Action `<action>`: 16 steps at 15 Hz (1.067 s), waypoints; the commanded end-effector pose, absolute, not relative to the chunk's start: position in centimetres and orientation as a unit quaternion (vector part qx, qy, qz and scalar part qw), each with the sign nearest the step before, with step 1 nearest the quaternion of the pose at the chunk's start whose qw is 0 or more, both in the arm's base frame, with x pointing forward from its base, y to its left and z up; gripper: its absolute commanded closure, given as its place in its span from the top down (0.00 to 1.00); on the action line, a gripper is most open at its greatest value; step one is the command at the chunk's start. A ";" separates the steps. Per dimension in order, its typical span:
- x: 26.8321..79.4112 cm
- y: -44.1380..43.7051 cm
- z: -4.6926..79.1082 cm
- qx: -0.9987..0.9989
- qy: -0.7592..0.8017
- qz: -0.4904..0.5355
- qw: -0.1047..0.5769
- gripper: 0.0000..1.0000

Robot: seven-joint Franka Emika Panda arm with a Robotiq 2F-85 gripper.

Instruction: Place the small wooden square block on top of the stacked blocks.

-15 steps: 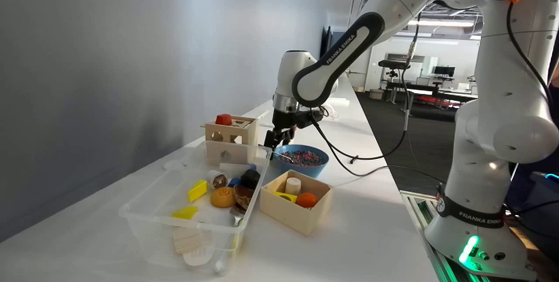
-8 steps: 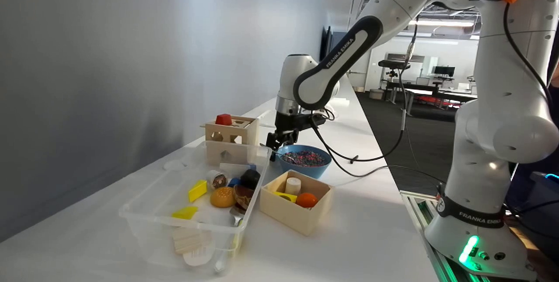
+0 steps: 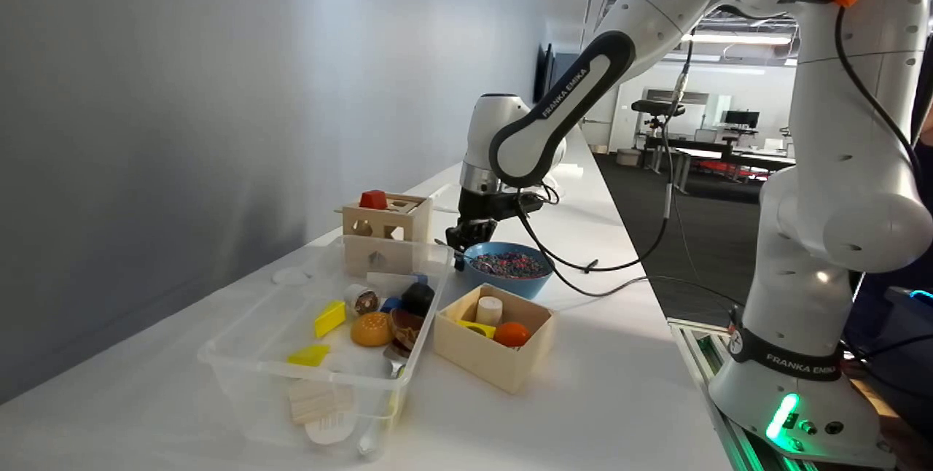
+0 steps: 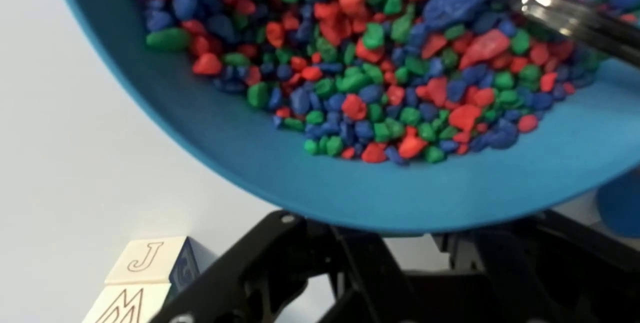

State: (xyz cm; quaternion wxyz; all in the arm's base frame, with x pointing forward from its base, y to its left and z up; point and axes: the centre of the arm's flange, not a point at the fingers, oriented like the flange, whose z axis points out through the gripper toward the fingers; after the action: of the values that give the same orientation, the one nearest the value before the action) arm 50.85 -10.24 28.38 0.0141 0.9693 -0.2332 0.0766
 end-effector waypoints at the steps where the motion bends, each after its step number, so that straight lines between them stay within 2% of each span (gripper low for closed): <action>1: 50.5 -10.1 28.6 0.967 -0.241 0.084 0.018 0.09; 9: 49.5 -9.4 35.5 0.960 -0.248 0.112 0.064 0.09; 16: 46.6 -9.0 44.6 0.950 -0.274 0.130 0.076 0.09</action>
State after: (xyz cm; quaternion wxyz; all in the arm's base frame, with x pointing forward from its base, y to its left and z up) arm 49.08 -8.84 39.94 0.0599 0.9564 -0.2602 0.1179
